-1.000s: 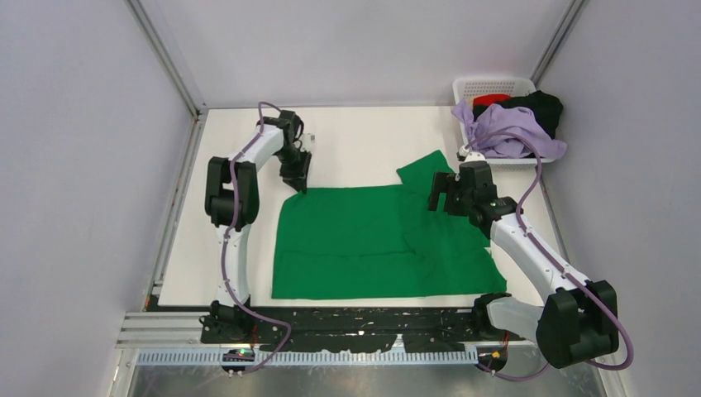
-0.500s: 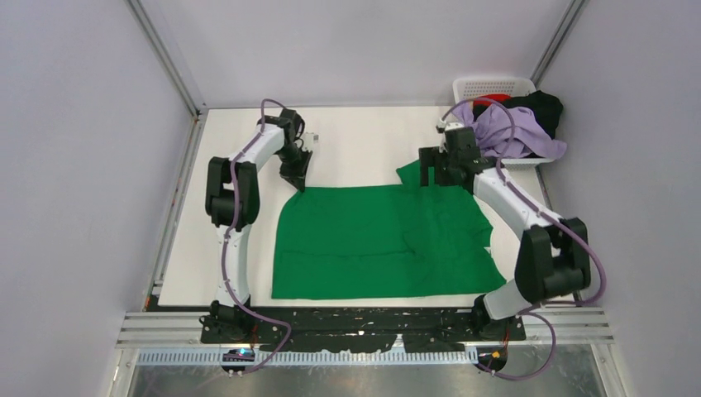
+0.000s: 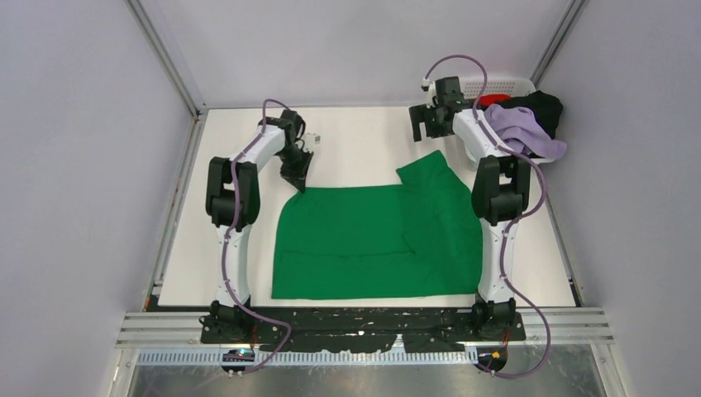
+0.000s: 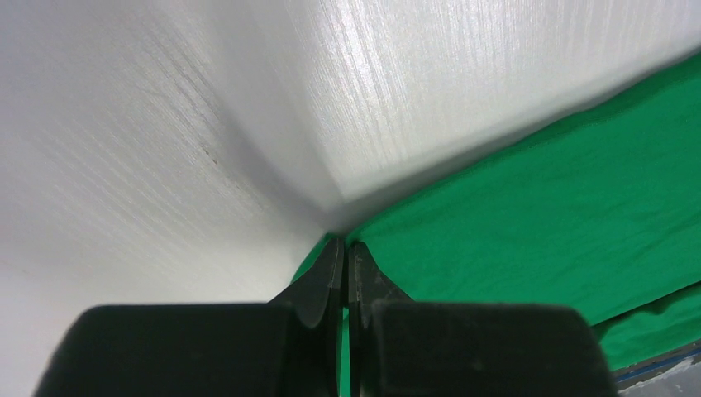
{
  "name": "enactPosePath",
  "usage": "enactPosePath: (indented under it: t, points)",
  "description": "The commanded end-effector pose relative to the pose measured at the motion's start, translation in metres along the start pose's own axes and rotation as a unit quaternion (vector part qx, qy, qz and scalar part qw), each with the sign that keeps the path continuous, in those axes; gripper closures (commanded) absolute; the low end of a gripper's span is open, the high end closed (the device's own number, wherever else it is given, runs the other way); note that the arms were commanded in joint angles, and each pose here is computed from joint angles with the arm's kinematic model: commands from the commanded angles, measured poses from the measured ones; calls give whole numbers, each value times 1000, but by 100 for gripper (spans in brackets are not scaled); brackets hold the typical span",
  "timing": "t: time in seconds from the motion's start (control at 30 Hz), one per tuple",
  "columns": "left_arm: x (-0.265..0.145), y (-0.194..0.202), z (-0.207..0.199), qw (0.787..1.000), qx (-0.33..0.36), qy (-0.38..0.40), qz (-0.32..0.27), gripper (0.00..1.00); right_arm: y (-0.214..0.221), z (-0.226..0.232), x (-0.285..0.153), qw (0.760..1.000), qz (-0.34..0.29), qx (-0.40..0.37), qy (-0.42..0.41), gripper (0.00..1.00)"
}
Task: Fold and stack the t-shirts
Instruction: Grab the side of the flattened tshirt furthest away from the robot with both arms
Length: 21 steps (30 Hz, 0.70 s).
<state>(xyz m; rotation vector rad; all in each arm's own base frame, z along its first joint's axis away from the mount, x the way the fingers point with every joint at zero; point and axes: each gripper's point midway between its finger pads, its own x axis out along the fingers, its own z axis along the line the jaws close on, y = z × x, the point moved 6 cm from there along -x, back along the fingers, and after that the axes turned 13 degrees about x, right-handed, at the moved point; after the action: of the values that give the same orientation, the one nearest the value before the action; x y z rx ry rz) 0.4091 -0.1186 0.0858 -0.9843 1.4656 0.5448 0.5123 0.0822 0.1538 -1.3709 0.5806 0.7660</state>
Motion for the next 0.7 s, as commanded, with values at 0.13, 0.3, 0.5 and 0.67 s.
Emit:
enactPosePath:
  t: [0.13,0.3,0.5,0.67]
  points:
    - [-14,-12,-1,999,20,-3,-39,100,22,-4,40,995,81,56,10,8]
    - [-14,-13,-1,999,20,-5,-39,100,39,-7,52,992,114,59,19,15]
    - [-14,-12,0,999,18,-8,-38,100,42,-8,50,989,121,72,32,20]
    - [-14,-13,0,999,18,-10,-40,100,53,-13,42,987,140,67,50,27]
